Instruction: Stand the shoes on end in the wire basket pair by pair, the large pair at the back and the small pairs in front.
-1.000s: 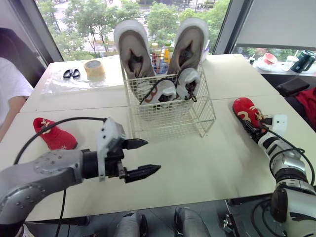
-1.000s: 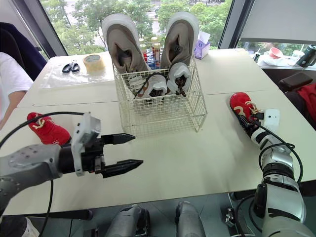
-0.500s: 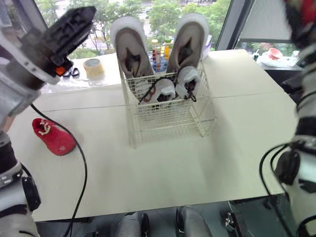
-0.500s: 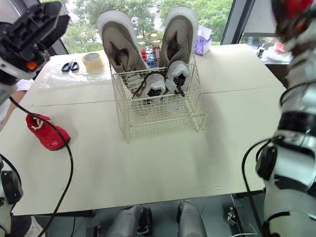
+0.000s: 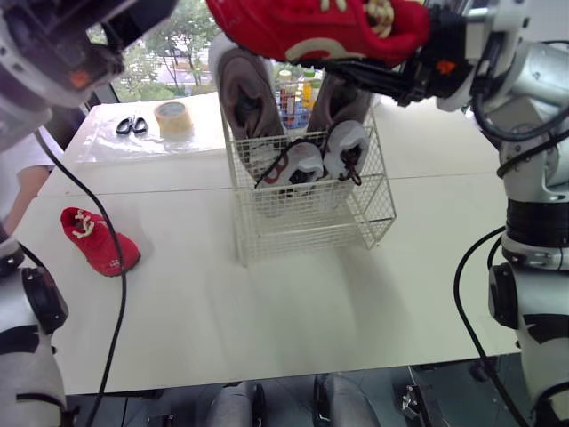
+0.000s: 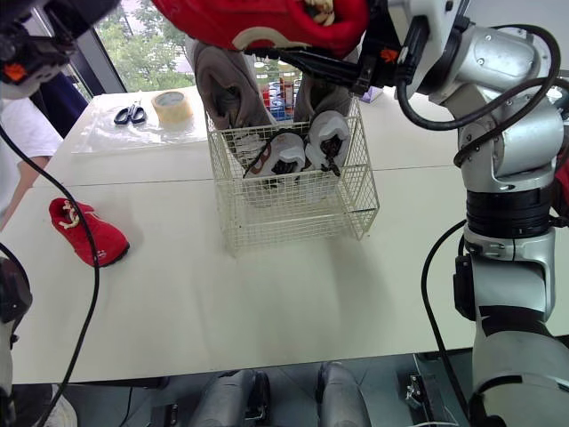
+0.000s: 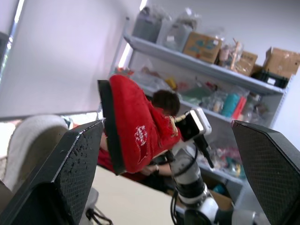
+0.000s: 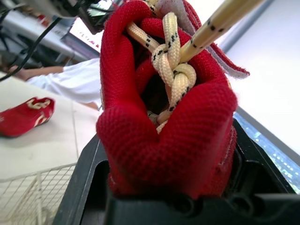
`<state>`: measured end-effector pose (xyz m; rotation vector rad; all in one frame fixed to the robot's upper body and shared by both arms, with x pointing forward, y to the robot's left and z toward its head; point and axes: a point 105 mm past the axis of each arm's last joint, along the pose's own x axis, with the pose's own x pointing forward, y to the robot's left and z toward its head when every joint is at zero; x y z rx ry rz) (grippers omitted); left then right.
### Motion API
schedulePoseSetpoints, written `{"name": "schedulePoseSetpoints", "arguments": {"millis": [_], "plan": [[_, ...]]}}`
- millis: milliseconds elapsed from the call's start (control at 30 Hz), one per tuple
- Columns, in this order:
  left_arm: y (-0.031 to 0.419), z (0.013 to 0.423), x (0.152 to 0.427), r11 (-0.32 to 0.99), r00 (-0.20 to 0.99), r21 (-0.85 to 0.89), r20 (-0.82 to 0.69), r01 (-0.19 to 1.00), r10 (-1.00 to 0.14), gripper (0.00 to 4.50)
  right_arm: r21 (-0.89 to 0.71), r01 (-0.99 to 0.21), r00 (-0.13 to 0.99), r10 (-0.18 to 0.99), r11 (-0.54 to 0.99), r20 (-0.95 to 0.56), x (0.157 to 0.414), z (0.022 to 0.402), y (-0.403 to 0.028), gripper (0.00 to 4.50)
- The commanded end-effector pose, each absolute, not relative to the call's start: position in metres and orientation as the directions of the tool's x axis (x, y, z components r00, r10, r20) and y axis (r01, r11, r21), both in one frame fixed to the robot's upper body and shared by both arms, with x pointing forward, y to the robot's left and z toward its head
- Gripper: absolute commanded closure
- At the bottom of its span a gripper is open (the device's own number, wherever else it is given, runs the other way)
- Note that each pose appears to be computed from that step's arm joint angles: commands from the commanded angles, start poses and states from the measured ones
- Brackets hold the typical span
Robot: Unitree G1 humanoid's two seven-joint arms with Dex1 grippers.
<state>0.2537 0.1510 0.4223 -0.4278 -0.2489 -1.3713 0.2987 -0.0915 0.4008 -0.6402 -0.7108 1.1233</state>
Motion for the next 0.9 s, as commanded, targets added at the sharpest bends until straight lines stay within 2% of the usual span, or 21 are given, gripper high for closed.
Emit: {"name": "schedulePoseSetpoints", "arguments": {"millis": [33,333,433,567,667,700,833,900], "plan": [[0.147,0.430,0.252,0.147,0.181,-0.114,0.401,0.983,-0.898,0.00,-0.809,-0.517,0.215,0.957,0.280,0.194,0.284,0.412,-0.086,2.52],[0.124,0.420,0.269,0.119,0.152,-0.122,0.310,0.985,-0.939,0.00,-0.835,-0.507,0.165,0.975,0.213,0.148,0.275,0.399,-0.071,2.52],[0.124,0.423,0.267,0.101,0.134,-0.121,0.314,0.988,-0.940,0.82,-0.838,-0.505,0.165,0.976,0.208,0.143,0.274,0.397,-0.070,2.52],[0.126,0.423,0.262,0.075,0.109,-0.119,0.310,0.990,-0.945,2.85,-0.840,-0.505,0.171,0.977,0.196,0.126,0.273,0.393,-0.070,2.52],[0.127,0.422,0.259,0.056,0.092,-0.125,0.305,0.991,-0.948,4.10,-0.843,-0.503,0.174,0.978,0.190,0.116,0.272,0.391,-0.070,2.52],[0.127,0.419,0.258,0.052,0.088,-0.126,0.299,0.991,-0.950,4.25,-0.846,-0.499,0.178,0.978,0.188,0.112,0.272,0.391,-0.070,2.52],[0.129,0.416,0.262,0.056,0.105,-0.151,0.342,0.987,-0.934,4.25,-0.845,-0.496,0.202,0.973,0.198,0.110,0.275,0.388,-0.072,2.52],[0.138,0.426,0.268,0.072,0.141,-0.170,0.443,0.983,-0.885,4.25,-0.742,-0.615,0.215,0.962,0.268,0.168,0.280,0.385,-0.083,1.54]]}}
